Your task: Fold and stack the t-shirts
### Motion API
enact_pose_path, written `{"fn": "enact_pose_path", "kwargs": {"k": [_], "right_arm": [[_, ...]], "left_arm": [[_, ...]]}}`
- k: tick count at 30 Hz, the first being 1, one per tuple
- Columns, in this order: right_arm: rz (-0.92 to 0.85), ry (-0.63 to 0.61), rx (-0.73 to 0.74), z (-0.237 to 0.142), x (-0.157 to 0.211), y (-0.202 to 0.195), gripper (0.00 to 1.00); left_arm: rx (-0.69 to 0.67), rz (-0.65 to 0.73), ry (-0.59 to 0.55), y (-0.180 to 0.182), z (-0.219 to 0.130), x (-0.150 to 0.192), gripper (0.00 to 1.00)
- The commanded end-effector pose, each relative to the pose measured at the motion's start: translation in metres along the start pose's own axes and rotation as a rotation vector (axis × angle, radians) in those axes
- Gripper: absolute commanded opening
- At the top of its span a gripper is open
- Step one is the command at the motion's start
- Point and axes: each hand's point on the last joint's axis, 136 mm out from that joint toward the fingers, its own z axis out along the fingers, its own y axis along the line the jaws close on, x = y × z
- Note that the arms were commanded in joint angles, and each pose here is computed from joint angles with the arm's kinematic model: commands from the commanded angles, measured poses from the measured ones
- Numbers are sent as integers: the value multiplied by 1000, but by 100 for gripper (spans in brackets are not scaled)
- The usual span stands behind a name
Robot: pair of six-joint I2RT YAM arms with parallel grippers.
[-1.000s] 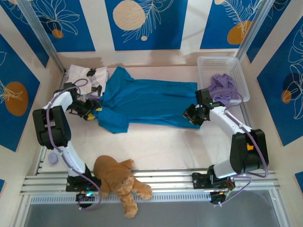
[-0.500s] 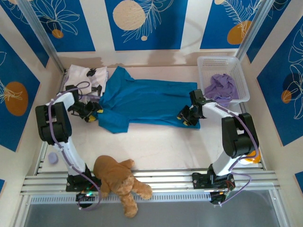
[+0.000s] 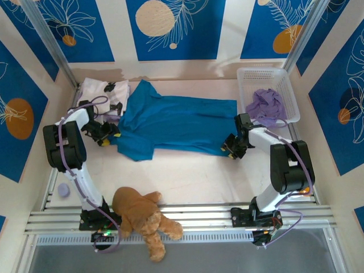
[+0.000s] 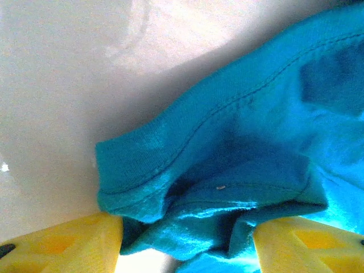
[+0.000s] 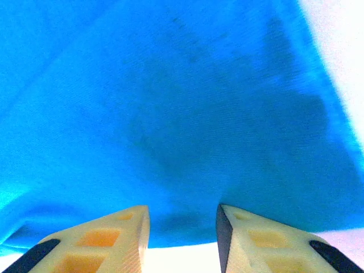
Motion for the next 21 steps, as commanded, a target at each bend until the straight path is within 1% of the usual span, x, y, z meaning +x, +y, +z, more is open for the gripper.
{"fn": "enact_pose_path", "kwargs": {"k": [1,4,7,9,12,16,18,21], "right_arm": [[-12,-4,28,-9,2,-17,38],[-34,3,11,-11,1,-13,38],[-51,-6,41,-16,-3,-17,38],[-50,-12,24,-22,-5,-15,38],[-85,-16,-47,-35,-1,3,38],[-175,-24,-119,-55,9,35,38],[-183,-2,-159,-54,15,46,38],[-159,51,-200,-41,20,57,38]], "left_arm": [[-45,0,8,16,-3,7,63],[-41,3,-1,15,-7,11,63],[-50,5,0,16,-11,19,63],[-25,1,3,13,-13,27,63],[38,-8,4,1,-19,39,63],[52,2,-33,-5,-33,41,63],[64,5,-51,-10,-40,38,63],[84,4,-73,-17,-47,32,62]]}}
